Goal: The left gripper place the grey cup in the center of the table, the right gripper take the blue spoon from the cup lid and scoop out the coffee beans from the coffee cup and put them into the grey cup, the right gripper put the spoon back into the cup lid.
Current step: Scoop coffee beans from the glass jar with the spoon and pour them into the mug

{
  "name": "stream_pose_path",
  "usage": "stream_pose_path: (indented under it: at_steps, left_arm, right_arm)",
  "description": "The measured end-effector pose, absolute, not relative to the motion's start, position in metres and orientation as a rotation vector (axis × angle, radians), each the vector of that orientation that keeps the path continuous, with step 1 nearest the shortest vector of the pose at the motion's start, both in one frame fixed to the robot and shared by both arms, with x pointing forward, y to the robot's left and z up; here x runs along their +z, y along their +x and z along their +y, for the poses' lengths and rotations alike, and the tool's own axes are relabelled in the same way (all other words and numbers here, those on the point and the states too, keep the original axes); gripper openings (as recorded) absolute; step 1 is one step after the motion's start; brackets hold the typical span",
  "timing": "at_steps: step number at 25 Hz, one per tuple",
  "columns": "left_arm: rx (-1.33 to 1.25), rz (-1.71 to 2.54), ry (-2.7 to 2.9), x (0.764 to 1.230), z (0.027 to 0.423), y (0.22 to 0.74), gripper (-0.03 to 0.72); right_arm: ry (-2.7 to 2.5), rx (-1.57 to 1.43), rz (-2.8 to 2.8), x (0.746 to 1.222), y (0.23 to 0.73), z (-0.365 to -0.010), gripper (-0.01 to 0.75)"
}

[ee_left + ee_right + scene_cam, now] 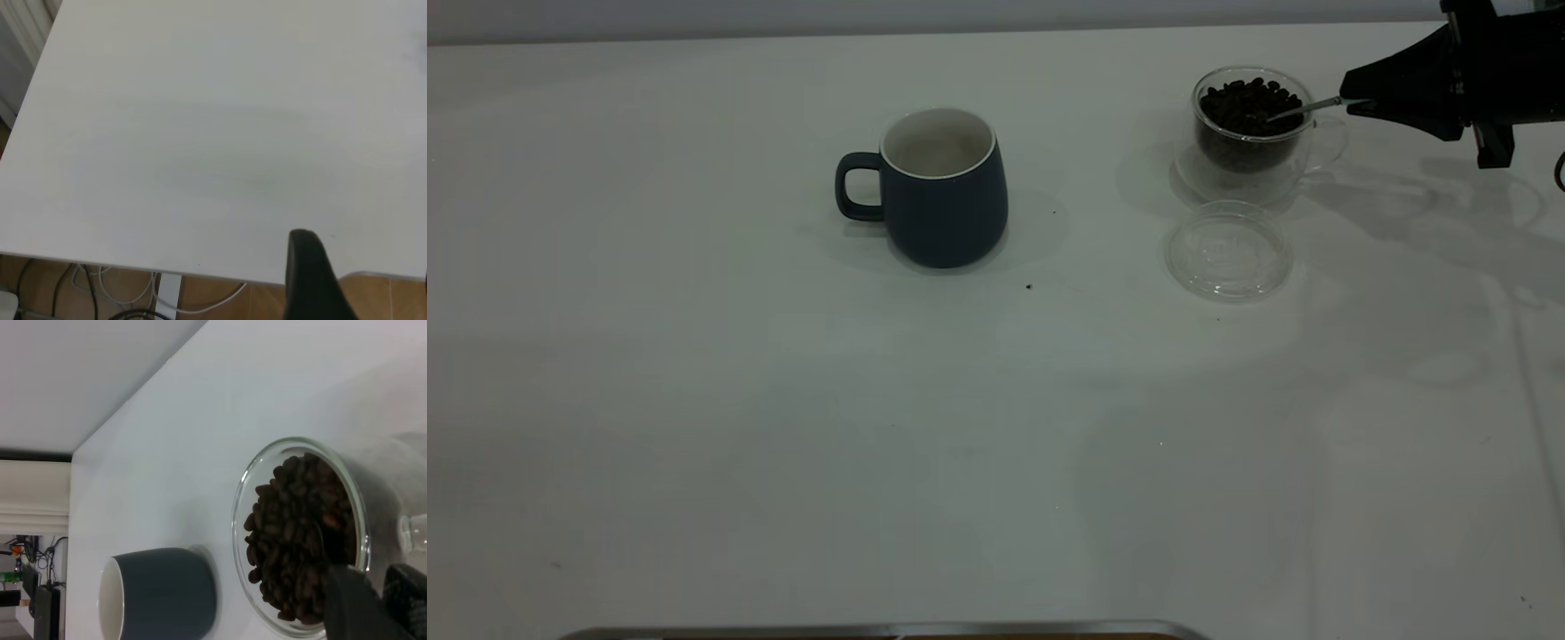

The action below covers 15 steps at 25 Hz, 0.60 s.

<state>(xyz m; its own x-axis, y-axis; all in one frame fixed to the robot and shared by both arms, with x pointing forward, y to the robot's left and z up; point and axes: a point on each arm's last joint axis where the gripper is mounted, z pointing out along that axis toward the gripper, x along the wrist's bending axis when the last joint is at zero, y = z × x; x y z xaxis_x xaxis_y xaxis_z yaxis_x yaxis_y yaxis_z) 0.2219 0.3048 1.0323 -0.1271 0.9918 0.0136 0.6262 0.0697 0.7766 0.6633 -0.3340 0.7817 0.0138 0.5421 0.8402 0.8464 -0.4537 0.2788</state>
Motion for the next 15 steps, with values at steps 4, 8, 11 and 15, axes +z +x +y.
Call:
stream_pose_path:
  at_steps: [4, 8, 11, 15]
  left_arm:
    - [0.877, 1.812, 1.605, 1.0323, 0.3048, 0.2219, 0.474]
    - [0.877, 1.812, 1.605, 1.0323, 0.3048, 0.2219, 0.474]
    - [0.877, 1.812, 1.605, 1.0323, 0.3048, 0.2219, 0.474]
    - [0.877, 1.812, 1.605, 1.0323, 0.3048, 0.2219, 0.474]
  right_arm:
    - [-2.008, -1.420, -1.407, 0.7819, 0.6626, -0.3406, 0.095]
    - [-2.012, -1.421, -1.376, 0.7826, 0.6619, -0.3440, 0.095]
    - [-1.987, -1.431, -1.355, 0.7845, 0.6614, -0.3429, 0.095]
    - [-1.975, -1.434, -1.340, 0.7855, 0.6612, -0.3421, 0.095]
